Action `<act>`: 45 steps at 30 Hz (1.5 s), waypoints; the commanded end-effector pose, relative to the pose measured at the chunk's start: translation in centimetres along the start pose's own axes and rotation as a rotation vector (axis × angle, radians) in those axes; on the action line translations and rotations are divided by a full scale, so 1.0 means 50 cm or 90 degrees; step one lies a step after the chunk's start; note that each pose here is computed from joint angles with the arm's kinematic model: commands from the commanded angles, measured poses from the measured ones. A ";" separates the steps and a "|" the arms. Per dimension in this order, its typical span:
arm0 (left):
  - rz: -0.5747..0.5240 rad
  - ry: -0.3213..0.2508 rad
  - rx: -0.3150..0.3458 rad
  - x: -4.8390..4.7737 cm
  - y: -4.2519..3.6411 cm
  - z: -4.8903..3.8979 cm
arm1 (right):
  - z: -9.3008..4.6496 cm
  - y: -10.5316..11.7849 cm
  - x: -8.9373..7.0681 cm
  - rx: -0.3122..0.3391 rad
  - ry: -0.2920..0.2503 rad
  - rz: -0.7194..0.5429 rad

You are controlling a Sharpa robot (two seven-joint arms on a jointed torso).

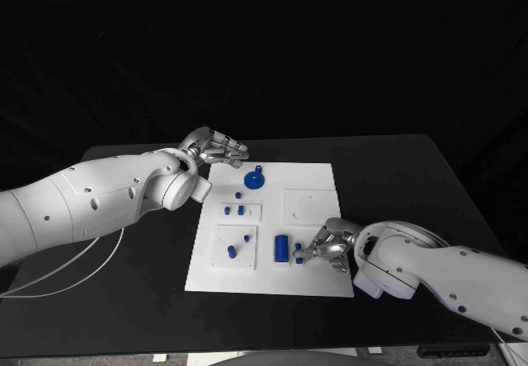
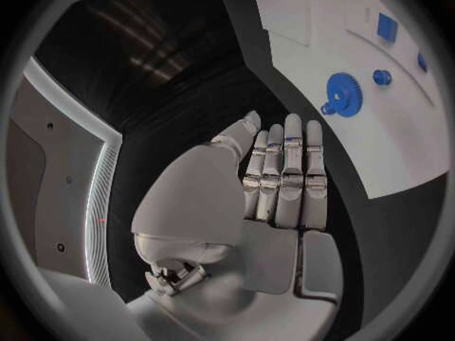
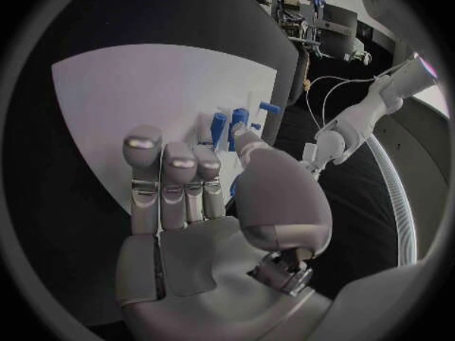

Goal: Assemble the parts on the task board

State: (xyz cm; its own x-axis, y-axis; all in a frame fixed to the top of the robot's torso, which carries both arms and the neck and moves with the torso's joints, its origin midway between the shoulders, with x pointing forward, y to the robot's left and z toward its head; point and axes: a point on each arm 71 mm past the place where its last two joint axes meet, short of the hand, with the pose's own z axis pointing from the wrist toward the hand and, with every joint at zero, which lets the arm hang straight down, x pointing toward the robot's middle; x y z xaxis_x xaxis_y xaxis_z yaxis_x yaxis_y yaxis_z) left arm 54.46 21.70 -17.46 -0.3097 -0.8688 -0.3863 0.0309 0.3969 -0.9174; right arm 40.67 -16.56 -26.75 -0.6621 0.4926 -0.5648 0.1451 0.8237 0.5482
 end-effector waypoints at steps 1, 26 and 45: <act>-0.001 0.008 0.003 0.003 -0.002 0.000 | -0.006 0.006 0.005 -0.024 0.013 -0.001; 0.000 0.009 0.001 0.002 -0.001 -0.001 | -0.003 -0.010 -0.003 0.004 0.007 -0.040; 0.000 0.008 -0.001 0.001 0.000 -0.002 | 0.007 -0.008 -0.005 0.022 -0.016 -0.040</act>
State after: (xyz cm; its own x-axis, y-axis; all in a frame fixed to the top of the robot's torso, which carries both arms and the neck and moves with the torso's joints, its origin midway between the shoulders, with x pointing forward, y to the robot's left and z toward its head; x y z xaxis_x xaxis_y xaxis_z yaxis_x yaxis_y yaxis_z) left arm 54.42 21.87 -17.53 -0.3100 -0.8683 -0.3872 0.0236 0.4001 -0.9162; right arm 41.05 -16.57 -26.68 -0.6567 0.4628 -0.5955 0.1224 0.8445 0.5214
